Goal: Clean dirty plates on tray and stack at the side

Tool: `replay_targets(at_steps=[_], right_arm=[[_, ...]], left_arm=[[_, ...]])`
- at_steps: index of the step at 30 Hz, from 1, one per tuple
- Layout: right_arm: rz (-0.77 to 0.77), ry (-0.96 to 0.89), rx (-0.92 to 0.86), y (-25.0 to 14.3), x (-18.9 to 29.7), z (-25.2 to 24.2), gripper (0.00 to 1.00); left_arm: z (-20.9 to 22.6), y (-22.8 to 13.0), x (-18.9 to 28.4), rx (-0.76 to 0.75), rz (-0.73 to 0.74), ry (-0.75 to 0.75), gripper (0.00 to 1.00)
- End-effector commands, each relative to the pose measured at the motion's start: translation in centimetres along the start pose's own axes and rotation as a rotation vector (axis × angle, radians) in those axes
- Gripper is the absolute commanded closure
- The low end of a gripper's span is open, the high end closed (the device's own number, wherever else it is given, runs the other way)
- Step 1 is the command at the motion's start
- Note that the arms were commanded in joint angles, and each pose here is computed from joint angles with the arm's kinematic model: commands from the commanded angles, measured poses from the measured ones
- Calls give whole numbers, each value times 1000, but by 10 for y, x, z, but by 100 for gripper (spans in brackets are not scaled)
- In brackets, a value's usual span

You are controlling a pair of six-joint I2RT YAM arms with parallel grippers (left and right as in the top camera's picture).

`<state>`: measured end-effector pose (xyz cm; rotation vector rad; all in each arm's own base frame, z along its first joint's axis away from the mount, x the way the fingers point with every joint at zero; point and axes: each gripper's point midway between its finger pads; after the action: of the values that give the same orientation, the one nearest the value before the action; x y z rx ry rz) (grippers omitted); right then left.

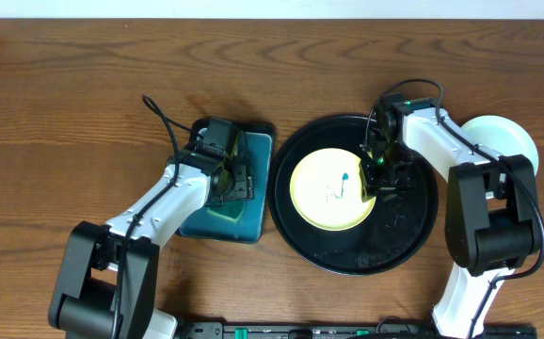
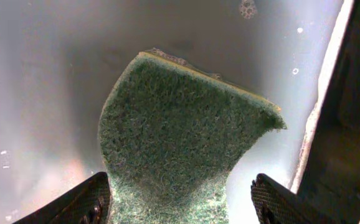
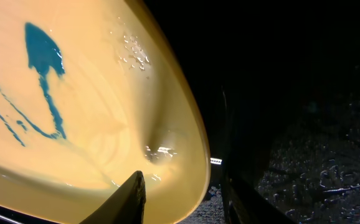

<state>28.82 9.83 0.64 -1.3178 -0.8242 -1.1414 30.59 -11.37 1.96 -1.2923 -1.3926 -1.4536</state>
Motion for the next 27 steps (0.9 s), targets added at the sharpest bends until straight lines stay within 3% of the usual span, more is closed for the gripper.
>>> replay_targets(at_steps=[1, 27], right_arm=[[14, -6, -6, -2, -5, 1, 62], [14, -6, -6, -2, -5, 1, 62]], left_arm=[[4, -8, -7, -12, 26, 28, 26], [5, -10, -15, -11, 54, 32, 32]])
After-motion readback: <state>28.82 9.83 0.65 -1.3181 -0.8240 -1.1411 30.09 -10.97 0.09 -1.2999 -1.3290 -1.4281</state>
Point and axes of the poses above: each gripper's point midway between its finger pads, its own x axis back along the fingers, its own z axis along the line the jaws close on, y = z × x, and after that the axes turned 12 degrees about -x, right-handed
